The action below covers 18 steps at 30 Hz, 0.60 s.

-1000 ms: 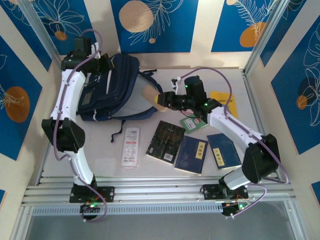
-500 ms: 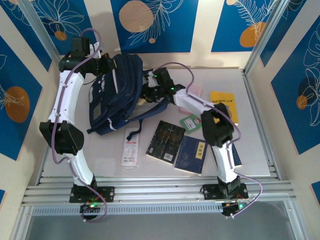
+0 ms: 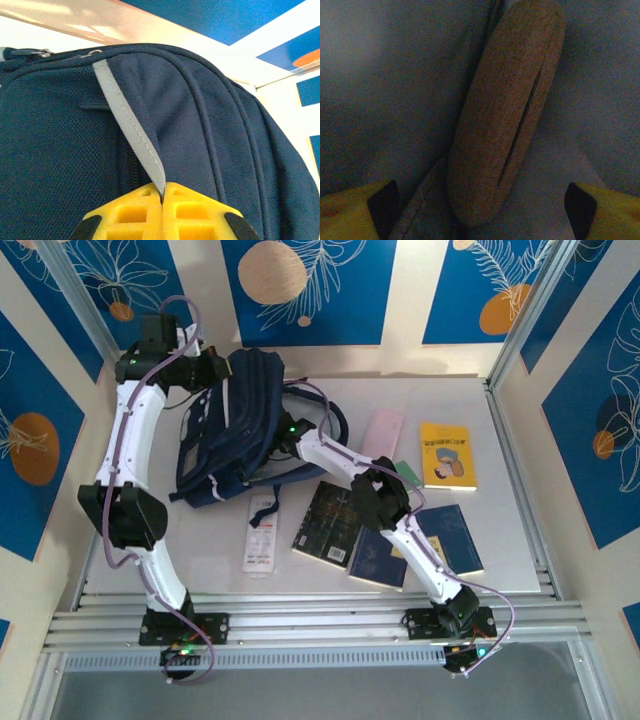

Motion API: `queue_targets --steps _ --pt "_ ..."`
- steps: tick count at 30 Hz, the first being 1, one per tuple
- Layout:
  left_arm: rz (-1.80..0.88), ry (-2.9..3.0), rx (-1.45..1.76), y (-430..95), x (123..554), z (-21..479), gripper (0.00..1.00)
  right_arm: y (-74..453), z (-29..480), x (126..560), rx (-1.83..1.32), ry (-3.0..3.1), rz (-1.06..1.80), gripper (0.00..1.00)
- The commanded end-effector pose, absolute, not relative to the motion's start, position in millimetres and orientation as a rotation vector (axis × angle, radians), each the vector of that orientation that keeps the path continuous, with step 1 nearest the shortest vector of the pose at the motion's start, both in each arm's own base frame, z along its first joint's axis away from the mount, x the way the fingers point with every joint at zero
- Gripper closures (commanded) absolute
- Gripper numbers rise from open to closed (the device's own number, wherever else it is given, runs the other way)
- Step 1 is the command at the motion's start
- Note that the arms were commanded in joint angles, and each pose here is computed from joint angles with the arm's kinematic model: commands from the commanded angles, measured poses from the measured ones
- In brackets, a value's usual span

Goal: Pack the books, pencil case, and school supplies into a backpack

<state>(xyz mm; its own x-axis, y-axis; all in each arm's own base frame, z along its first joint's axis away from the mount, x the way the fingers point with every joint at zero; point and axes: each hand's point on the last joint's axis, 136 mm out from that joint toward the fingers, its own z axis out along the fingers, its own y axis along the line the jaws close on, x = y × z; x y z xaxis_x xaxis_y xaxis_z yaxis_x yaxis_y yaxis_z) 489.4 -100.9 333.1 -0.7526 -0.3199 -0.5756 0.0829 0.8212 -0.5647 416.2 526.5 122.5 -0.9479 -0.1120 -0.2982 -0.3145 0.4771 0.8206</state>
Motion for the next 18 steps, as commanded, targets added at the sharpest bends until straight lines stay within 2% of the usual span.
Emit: queue_targets --steps 1,5,6,14,18 --pt "-0.645 2.129 -0.149 -68 493 391 1.00 497 189 430 -0.401 2.385 1.421 0.11" --pt "-0.626 2.131 -0.263 -36 494 377 1.00 469 215 432 -0.368 2.291 1.398 0.10" --pt "-0.627 2.136 -0.280 -30 494 373 1.00 462 220 432 -0.359 2.266 1.392 0.01" --pt "-0.565 2.174 -0.324 -13 495 352 1.00 416 224 447 -0.230 2.244 1.350 0.02" --pt "-0.439 2.226 -0.366 3 496 333 1.00 386 232 443 -0.229 2.225 1.129 0.06"
